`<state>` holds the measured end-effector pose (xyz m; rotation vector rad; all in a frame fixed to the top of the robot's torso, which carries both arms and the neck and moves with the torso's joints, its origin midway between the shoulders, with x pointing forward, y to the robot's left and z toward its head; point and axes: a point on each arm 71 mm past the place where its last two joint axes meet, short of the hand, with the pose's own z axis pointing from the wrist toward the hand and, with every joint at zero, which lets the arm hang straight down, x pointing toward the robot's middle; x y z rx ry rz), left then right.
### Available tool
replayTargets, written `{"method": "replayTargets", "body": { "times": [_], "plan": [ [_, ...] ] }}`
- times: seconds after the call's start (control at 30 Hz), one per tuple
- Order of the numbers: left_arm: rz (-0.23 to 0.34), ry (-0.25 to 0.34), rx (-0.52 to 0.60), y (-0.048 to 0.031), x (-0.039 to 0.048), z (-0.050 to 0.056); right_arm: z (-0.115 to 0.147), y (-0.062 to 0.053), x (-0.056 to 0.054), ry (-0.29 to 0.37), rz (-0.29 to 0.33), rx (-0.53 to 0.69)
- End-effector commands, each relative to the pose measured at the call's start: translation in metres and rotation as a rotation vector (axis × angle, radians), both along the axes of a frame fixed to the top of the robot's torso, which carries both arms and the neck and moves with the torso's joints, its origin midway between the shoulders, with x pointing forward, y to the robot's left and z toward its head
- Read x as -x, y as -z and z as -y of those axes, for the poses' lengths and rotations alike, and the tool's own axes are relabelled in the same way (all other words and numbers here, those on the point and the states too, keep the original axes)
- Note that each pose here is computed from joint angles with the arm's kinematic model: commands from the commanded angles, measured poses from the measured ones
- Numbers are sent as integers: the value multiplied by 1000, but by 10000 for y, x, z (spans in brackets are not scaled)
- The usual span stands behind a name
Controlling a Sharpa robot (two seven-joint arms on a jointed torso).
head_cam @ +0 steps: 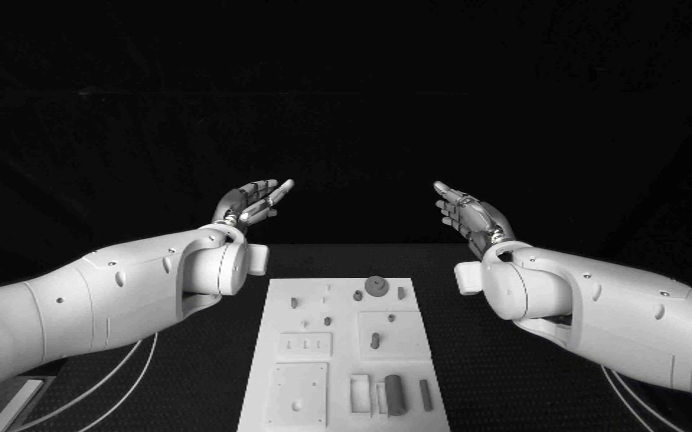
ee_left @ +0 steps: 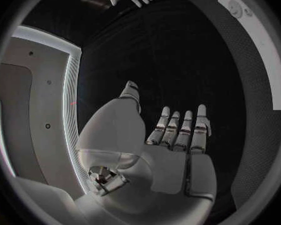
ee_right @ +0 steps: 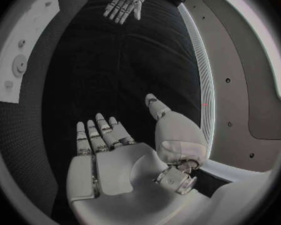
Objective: Assemble the parts on the task board
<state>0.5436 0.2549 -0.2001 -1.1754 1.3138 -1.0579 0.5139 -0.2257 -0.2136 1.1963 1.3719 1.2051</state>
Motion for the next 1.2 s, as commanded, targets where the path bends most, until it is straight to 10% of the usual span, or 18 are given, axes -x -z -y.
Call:
{"method": "replayTargets", "body": {
  "times": [0.03, 0.43, 0.47, 0.57, 1.2],
  "plan": [
    [-112, 90, 58, 8, -76, 11, -49, 14, -70, -199, -117, -9],
    [-123, 92, 49, -46, -144, -53, 104, -87, -255, -308, -204, 47],
    [-129, 131, 46, -41, -103, -93, 268, -139, -461, -273, 55, 539],
    [-107, 175, 52, -57, -91, -85, 234, -151, -484, -311, 134, 693],
    [-97, 350, 52, -112, 219, -37, -246, -66, -481, -468, 334, 1236]
  ]
}}
